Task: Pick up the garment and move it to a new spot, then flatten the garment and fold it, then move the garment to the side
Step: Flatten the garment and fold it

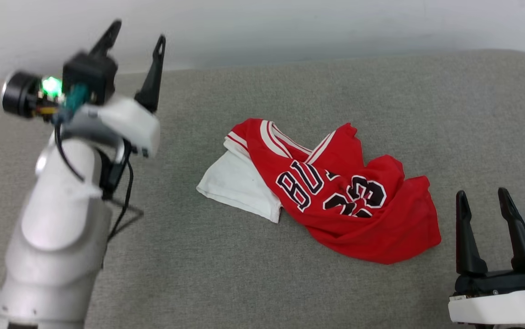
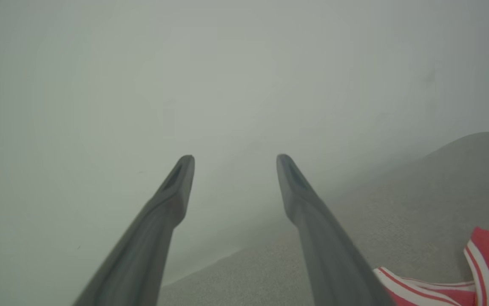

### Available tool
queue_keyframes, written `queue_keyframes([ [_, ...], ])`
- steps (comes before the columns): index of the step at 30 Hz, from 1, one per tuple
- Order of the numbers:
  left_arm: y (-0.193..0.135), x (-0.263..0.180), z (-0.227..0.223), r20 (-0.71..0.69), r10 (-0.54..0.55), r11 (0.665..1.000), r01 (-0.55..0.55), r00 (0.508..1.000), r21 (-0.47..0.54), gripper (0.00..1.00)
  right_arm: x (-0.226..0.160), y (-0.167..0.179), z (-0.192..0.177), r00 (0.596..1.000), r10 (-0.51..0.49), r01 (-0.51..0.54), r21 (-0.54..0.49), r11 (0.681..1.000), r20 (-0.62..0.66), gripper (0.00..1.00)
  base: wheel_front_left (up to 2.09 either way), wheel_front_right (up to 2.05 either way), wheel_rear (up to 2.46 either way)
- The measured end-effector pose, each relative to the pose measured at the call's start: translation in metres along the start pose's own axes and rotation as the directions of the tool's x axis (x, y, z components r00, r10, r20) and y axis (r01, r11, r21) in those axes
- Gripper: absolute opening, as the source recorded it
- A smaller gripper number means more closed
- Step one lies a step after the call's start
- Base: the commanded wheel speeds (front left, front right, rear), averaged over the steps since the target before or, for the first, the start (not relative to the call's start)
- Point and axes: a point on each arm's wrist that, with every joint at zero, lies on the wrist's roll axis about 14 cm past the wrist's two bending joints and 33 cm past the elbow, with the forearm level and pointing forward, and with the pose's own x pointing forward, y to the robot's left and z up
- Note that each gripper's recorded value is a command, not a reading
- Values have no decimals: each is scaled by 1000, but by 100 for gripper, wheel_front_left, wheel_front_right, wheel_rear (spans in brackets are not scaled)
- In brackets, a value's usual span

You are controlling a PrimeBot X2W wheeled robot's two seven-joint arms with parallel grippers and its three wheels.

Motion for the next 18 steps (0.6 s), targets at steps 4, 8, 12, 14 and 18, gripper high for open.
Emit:
queue_keyframes([
  [4, -21, 25, -15, -133, -97, 995, 97, 986, -11, 100, 2, -3, -6, 1000, -9, 9, -3, 1000, -16, 100, 0, 0, 0],
  [8, -57, 26, -54, -358, -246, 969, 236, 901, -71, 100, 7, -4, -9, 1000, -11, 11, -5, 1000, -19, 100, 0, 0, 0],
  [12, -83, 8, -99, -619, -383, 915, 371, 685, -156, 100, 11, -8, -12, 999, -24, 23, -12, 1000, -27, 100, 0, 0, 0],
  [14, -87, 0, -111, -684, -408, 898, 400, 605, -182, 100, 12, -11, -13, 999, -30, 30, -16, 999, -28, 100, 0, 0, 0],
  [18, -102, -21, -134, -776, -460, 856, 447, 431, -259, 100, 12, -15, -18, 998, -44, 43, -24, 999, -42, 100, 0, 0, 0],
])
